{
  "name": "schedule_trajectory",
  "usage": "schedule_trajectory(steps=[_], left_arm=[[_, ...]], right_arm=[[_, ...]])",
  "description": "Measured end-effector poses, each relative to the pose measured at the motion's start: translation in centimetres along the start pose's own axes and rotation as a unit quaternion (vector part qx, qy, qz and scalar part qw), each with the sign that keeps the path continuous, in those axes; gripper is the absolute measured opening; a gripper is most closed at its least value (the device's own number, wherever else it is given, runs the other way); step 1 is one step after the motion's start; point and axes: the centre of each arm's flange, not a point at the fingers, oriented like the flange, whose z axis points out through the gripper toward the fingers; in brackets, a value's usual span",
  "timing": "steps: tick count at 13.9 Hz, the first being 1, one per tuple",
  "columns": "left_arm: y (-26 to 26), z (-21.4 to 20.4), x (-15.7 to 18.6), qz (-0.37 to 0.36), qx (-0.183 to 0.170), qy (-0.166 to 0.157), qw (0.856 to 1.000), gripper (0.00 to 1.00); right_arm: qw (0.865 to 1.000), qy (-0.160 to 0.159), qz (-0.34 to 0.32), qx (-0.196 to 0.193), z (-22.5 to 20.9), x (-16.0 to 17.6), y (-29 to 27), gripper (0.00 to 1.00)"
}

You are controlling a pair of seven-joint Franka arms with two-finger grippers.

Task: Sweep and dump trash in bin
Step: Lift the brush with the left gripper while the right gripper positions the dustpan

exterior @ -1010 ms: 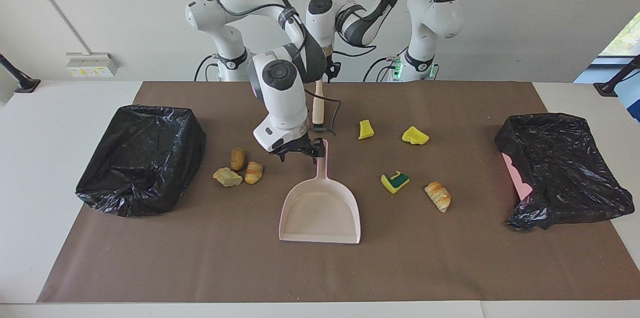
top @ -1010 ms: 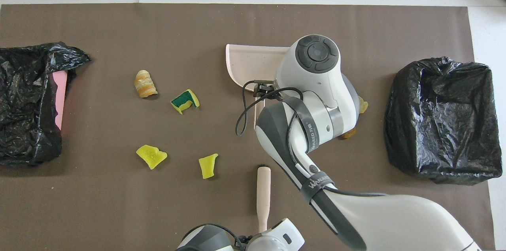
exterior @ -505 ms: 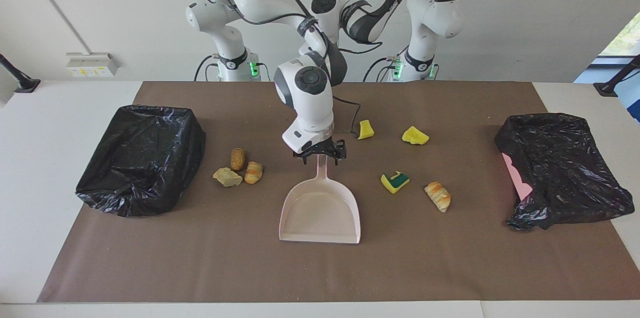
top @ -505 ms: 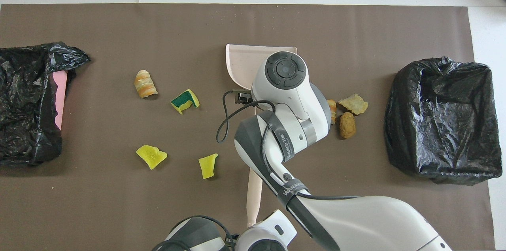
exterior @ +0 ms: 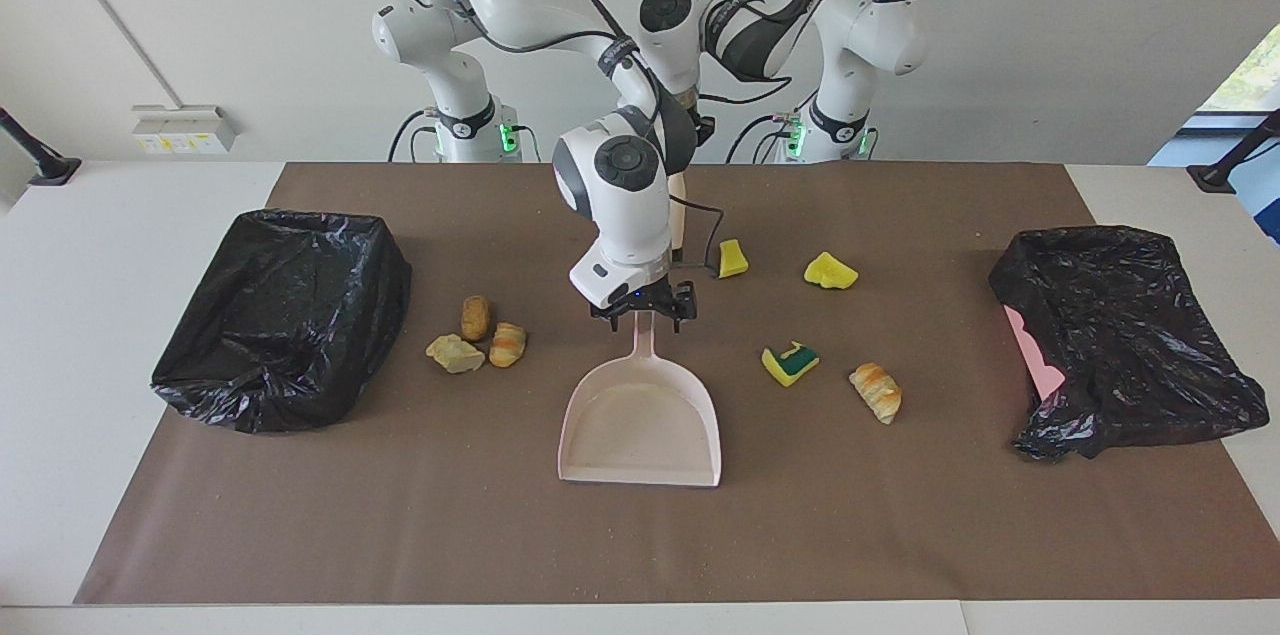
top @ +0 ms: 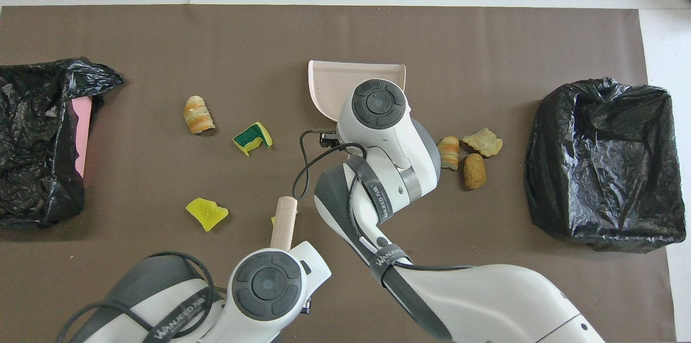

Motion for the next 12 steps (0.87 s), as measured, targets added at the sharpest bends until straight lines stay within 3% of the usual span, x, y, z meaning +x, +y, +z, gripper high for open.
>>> schedule_trajectory(steps=[1,3,7,10,12], left_arm=[[-2.7,-0.8,1.4,0.019,-0.002,0.007,1.000,0.26],[-7.9,-1.5,4.0,0.046,-0.002,0.014,0.999,0.26],[-18.2,-2.0,9.4,0.071,-0.019,0.015,0.997,0.26],[-25.5,-3.1,12.8,0.108,0.022,0.030,0.993,0.26],[-28.6,-3.9,15.0,0.126,0.034,0.049,0.990,0.26]], right_arm=[[1.000,0.000,0.000,0.000,0.0,0.0,0.0,0.52],[1.000,-0.003,-0.003,-0.003,0.0,0.0,0.2,0.33],[0.998,-0.004,-0.044,-0.034,-0.6,-0.1,0.5,0.32],[0.991,-0.018,-0.127,-0.039,-1.7,-0.2,1.1,0.32],[0.978,-0.040,-0.201,-0.042,-4.2,-0.7,2.1,0.32]])
